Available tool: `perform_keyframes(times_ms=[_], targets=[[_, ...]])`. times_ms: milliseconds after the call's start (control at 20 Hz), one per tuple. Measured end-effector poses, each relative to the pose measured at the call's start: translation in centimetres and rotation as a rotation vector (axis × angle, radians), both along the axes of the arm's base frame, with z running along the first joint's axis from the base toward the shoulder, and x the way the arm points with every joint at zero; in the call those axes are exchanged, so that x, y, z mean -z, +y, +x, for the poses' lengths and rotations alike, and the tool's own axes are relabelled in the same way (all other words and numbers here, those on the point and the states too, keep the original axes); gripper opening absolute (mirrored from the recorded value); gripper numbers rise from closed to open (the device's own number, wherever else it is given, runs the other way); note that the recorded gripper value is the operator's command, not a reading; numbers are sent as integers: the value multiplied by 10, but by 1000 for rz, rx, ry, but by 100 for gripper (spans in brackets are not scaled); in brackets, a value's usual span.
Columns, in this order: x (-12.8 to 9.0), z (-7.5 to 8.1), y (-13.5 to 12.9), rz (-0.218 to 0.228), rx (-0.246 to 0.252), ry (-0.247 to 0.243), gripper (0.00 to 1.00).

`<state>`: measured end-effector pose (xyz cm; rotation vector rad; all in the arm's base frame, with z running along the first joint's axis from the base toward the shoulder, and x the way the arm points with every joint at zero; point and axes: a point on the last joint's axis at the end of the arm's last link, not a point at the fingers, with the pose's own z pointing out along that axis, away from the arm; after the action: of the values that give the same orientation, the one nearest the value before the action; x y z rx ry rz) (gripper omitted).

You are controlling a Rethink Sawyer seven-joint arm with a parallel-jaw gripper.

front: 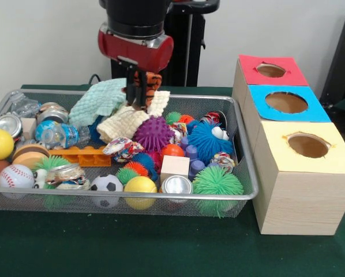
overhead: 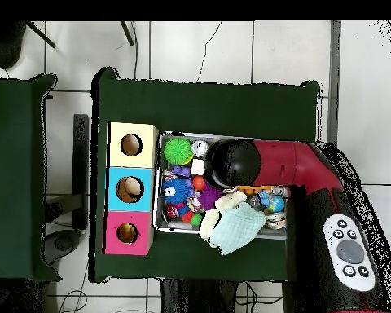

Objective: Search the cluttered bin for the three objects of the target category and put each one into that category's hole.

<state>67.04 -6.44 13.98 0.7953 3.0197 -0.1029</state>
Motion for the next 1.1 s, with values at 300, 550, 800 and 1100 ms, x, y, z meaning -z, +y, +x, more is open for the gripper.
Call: perform_keyframes(times_ms=[300,550,800,1100], targets=[[-6,5,36,19,-29,-3,0],[-8,8,70,36,-61,-3,0],[-10,8,97,46,-83,-1,0],[-12,7,119,58,-99,1,0]])
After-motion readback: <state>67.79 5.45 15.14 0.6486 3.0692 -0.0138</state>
